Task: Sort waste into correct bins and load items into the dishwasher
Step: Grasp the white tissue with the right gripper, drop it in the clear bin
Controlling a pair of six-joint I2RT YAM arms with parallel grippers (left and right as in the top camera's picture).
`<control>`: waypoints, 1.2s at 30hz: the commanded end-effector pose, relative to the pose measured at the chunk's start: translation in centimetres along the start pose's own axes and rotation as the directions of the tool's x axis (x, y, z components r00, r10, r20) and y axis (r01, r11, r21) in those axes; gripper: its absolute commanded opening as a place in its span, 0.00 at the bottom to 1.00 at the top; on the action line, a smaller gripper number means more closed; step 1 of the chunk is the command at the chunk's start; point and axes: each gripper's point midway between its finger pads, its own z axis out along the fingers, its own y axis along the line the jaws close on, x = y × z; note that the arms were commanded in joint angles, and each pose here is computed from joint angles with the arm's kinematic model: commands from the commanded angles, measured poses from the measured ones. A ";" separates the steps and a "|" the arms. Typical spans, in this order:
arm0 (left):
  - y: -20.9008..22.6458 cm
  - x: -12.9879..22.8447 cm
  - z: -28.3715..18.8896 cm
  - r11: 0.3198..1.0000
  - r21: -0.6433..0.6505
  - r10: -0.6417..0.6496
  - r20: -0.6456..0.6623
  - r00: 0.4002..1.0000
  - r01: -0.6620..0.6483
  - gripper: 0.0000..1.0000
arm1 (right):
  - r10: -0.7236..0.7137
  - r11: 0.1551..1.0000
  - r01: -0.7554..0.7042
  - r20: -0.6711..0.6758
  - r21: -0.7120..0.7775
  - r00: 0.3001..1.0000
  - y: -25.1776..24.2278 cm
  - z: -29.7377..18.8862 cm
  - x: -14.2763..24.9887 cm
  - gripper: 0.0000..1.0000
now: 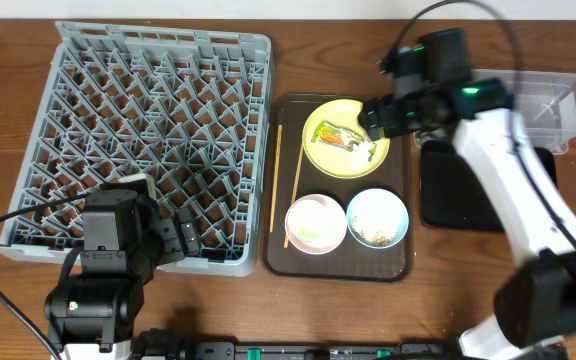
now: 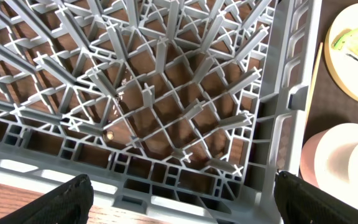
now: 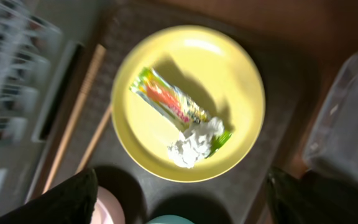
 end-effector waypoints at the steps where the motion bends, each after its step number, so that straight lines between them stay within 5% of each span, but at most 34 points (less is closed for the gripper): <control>1: -0.2 -0.6 -0.5 1.000 0.005 -0.011 0.019 1.000 0.011 0.93 | 0.099 0.989 -0.094 -0.042 0.116 0.994 -0.8 2.3 0.7 0.76; 10: -0.2 -0.6 -0.5 1.000 0.005 -0.011 0.019 1.000 0.011 0.93 | 0.222 0.965 -0.186 -0.196 0.185 0.955 -0.5 9.5 4.7 0.70; 20: -0.2 -0.5 -0.5 1.000 0.005 -0.011 0.019 1.000 0.011 0.93 | 0.245 0.959 -0.204 -0.217 0.196 0.945 -0.8 11.1 5.3 0.08; 22: -0.2 -0.5 -0.5 1.000 0.005 -0.011 0.019 1.000 0.011 0.93 | 0.246 0.959 -0.208 -0.207 0.192 0.947 -0.7 10.1 4.8 0.01; 29: -0.2 -0.6 -0.5 1.000 0.005 -0.011 0.019 1.000 0.011 0.93 | 0.173 0.954 -0.178 0.044 0.240 0.984 -2.6 0.8 -1.9 0.01; 36: -0.2 -0.6 -0.5 1.000 0.005 -0.011 0.019 1.000 0.011 0.93 | 0.191 0.821 -0.328 0.316 0.467 0.929 -10.6 -9.1 -4.8 0.01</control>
